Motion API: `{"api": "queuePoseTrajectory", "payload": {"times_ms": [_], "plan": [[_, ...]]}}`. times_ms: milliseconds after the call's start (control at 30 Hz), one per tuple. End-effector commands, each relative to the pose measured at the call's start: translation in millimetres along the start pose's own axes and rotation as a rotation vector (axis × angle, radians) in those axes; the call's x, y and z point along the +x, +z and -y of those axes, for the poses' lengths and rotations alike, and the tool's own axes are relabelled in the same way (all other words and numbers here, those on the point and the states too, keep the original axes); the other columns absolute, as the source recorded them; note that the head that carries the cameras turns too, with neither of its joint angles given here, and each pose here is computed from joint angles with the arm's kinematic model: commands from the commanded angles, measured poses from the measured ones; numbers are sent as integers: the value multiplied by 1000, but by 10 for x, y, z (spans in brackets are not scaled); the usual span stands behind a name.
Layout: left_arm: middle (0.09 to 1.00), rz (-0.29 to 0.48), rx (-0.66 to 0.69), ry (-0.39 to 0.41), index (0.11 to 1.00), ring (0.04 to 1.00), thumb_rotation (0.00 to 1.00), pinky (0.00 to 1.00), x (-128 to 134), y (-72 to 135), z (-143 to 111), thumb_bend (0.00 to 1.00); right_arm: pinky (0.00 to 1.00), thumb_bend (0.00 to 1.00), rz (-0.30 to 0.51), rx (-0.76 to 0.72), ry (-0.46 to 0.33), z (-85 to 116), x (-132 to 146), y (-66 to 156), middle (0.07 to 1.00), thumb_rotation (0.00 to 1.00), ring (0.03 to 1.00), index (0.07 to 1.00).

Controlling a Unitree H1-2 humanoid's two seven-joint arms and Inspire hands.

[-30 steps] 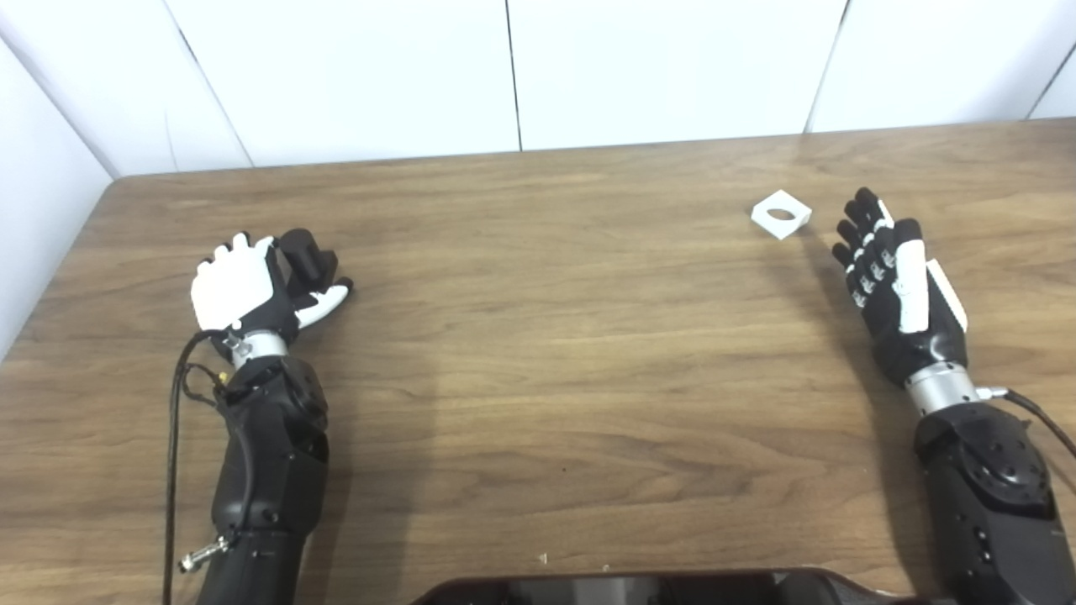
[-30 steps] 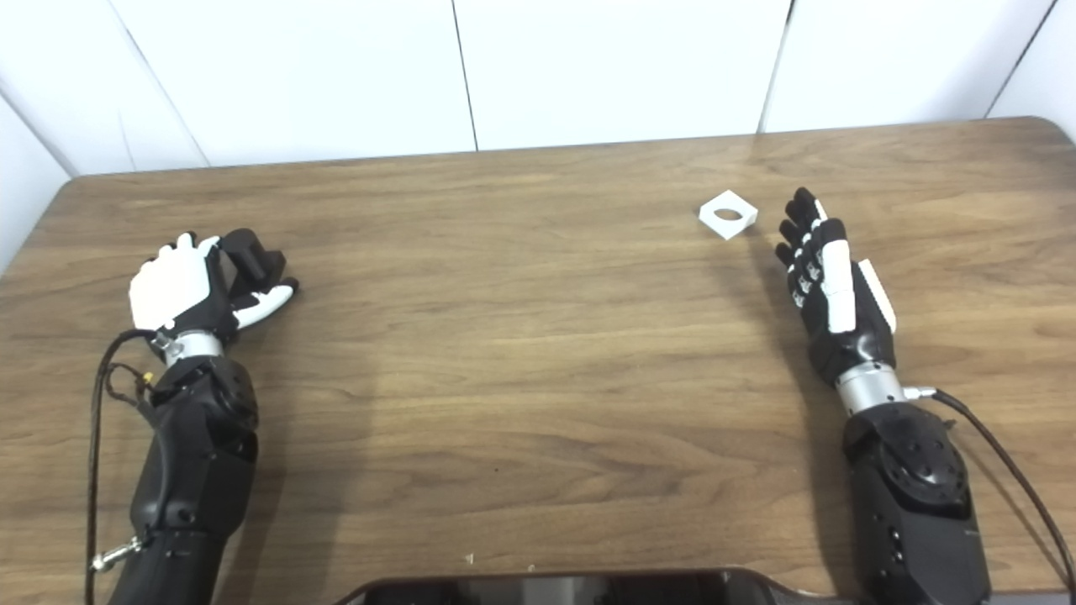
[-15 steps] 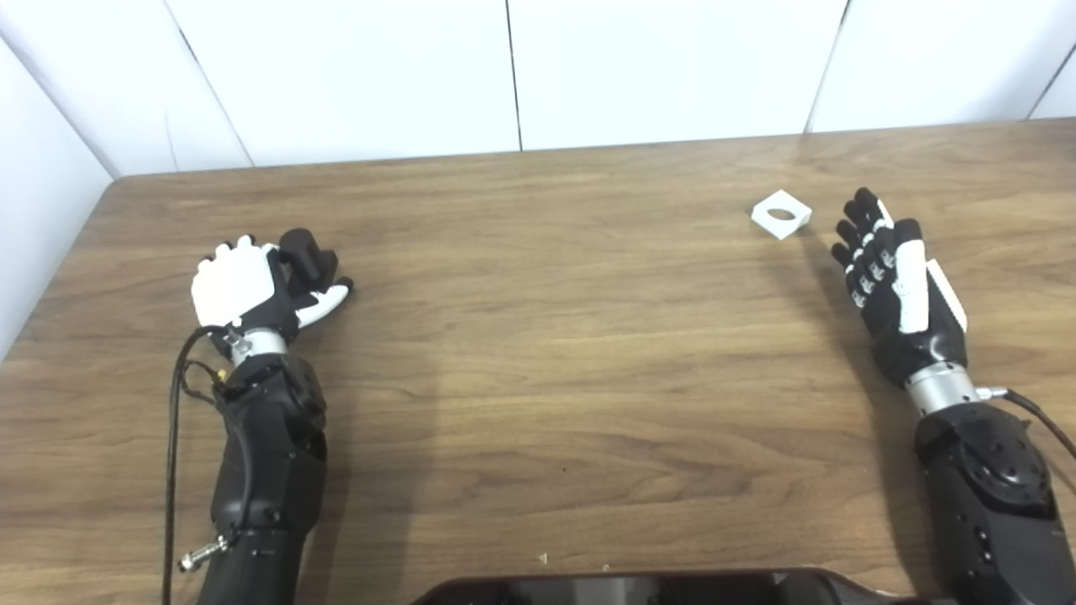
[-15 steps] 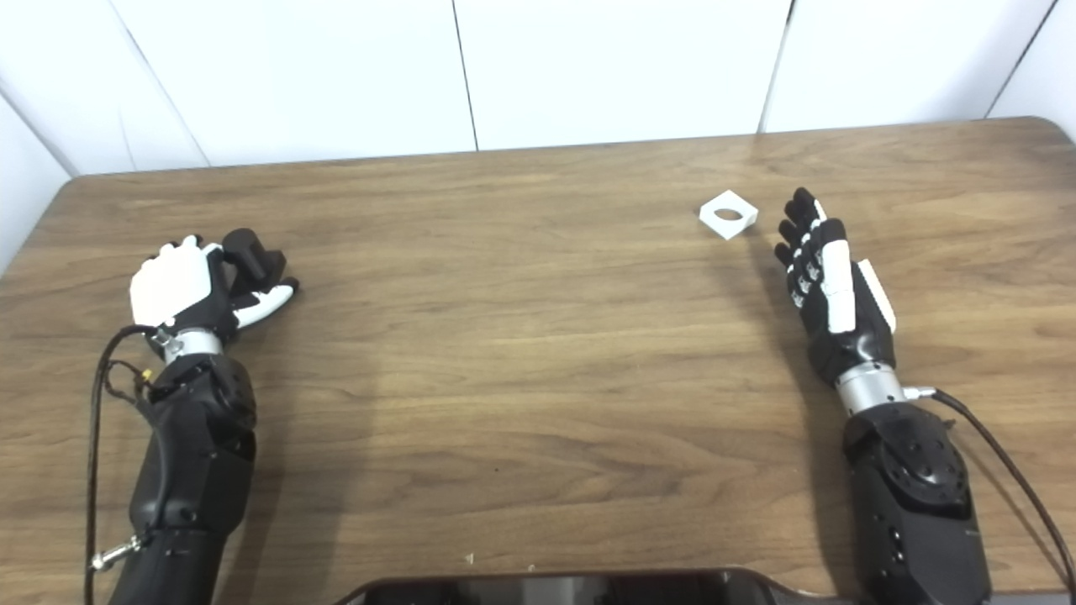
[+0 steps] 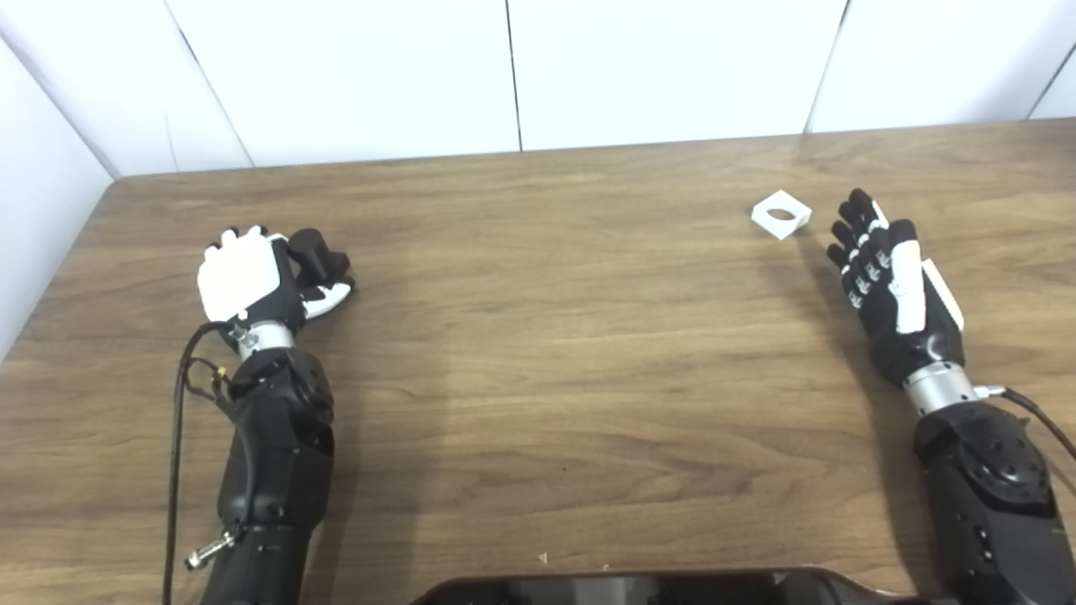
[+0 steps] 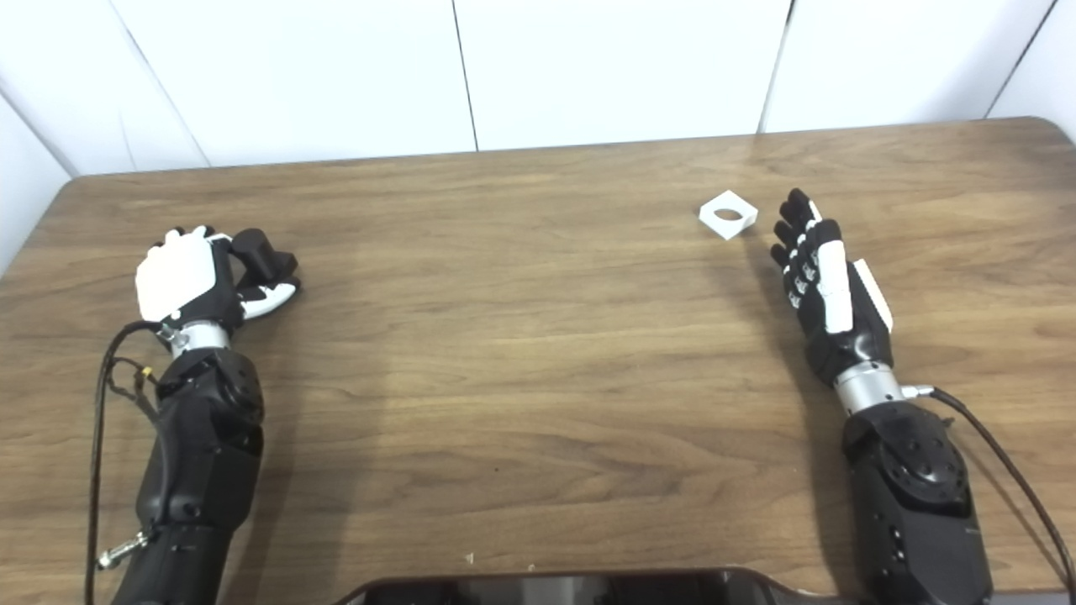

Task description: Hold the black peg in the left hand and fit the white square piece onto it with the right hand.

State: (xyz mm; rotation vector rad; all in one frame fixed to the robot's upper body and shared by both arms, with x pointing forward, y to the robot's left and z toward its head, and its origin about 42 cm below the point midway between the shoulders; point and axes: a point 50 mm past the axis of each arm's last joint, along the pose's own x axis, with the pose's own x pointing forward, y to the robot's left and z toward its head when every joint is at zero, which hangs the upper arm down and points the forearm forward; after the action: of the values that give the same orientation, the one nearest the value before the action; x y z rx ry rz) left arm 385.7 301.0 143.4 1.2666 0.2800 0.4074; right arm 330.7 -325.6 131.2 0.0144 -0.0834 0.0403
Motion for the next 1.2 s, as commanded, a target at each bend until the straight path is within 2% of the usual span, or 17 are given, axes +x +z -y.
{"api": "queuePoseTrajectory", "payload": {"times_ms": [0, 267, 333, 400, 1167], "plan": [[929, -2, 6, 45, 605, 1000, 278, 1000, 101, -8, -125, 693, 1000, 647, -45, 12, -5, 18, -106, -193, 1000, 1000, 1000, 1000], [923, 4, -29, 47, 578, 1000, 141, 1000, 68, 6, -115, 678, 1000, 636, -42, 17, -2, 17, -97, -174, 1000, 1000, 1000, 1000], [922, 9, -35, 46, 526, 1000, 95, 1000, 61, 4, -112, 583, 1000, 640, -45, 15, -1, 15, -97, -170, 1000, 1000, 1000, 1000], [920, 13, -41, 49, 500, 1000, 74, 999, 53, 5, -105, 534, 1000, 641, -46, 14, -1, 22, -96, -174, 1000, 1000, 1000, 1000], [905, 103, -107, 52, 493, 989, 62, 966, -115, 138, -91, 518, 1000, 646, -53, 20, 15, -12, -60, -123, 1000, 1000, 1000, 1000]]}}
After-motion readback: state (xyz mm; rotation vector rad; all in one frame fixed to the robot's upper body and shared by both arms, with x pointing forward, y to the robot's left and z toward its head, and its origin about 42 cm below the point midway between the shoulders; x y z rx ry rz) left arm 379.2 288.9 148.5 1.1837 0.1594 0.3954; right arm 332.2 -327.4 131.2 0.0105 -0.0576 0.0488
